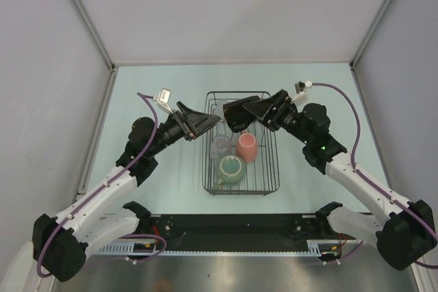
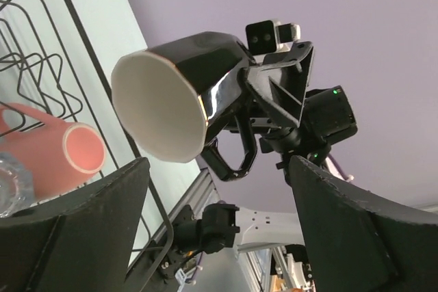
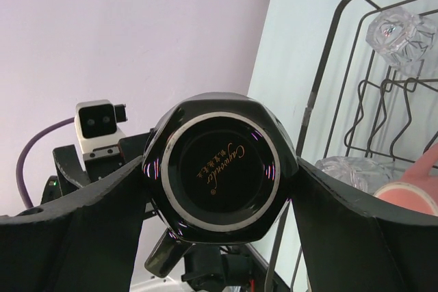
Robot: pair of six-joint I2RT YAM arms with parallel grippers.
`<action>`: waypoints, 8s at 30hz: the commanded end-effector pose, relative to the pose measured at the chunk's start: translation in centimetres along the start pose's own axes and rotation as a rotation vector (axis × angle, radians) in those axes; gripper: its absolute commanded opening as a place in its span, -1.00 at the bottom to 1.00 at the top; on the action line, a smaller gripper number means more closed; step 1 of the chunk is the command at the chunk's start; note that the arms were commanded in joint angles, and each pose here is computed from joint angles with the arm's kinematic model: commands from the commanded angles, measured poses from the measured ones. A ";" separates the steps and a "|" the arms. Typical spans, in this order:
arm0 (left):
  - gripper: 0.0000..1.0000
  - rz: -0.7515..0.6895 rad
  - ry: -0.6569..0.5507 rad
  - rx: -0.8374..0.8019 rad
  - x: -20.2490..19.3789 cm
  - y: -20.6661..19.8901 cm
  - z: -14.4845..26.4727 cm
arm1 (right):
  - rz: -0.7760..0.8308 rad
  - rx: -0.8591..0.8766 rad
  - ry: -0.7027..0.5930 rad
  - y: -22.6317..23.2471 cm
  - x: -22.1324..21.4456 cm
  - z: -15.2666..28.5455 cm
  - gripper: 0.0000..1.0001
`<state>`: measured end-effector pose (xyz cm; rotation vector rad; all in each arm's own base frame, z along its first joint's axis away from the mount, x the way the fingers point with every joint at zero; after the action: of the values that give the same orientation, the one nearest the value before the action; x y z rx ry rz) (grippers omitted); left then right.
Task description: Unload the cups from the dish rack
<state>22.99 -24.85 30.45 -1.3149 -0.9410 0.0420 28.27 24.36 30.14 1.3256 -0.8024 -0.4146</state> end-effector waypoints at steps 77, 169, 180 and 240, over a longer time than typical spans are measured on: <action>-0.99 -0.577 0.137 1.164 16.3 11.3 3.8 | 0.337 -0.400 -0.201 -1.0 8.9 2.7 0.99; 1.00 -0.592 0.079 1.022 6.8 7.8 7.9 | 0.796 -0.788 0.125 -11.1 -4.6 -0.3 0.99; 1.00 -0.598 0.123 1.030 6.2 8.5 7.6 | 0.804 -0.826 0.166 -14.1 -5.2 -2.7 1.00; 1.00 -0.467 0.058 0.558 4.3 3.7 0.7 | 0.446 -0.273 -0.091 1.1 4.5 -0.5 -1.00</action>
<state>27.92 -18.12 25.99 -0.3078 -0.9646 -0.0619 31.51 19.58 26.68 0.4809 -0.9669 -0.2066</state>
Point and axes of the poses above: each gripper's point midway between its finger pads, its own z axis back along the fingers, its own y axis along the line the jaws close on, x = y × z, the point moved 1 cm from there along z, back along the fingers, and after that the axes turned 9 degrees about -z, right-handed, at the moved point
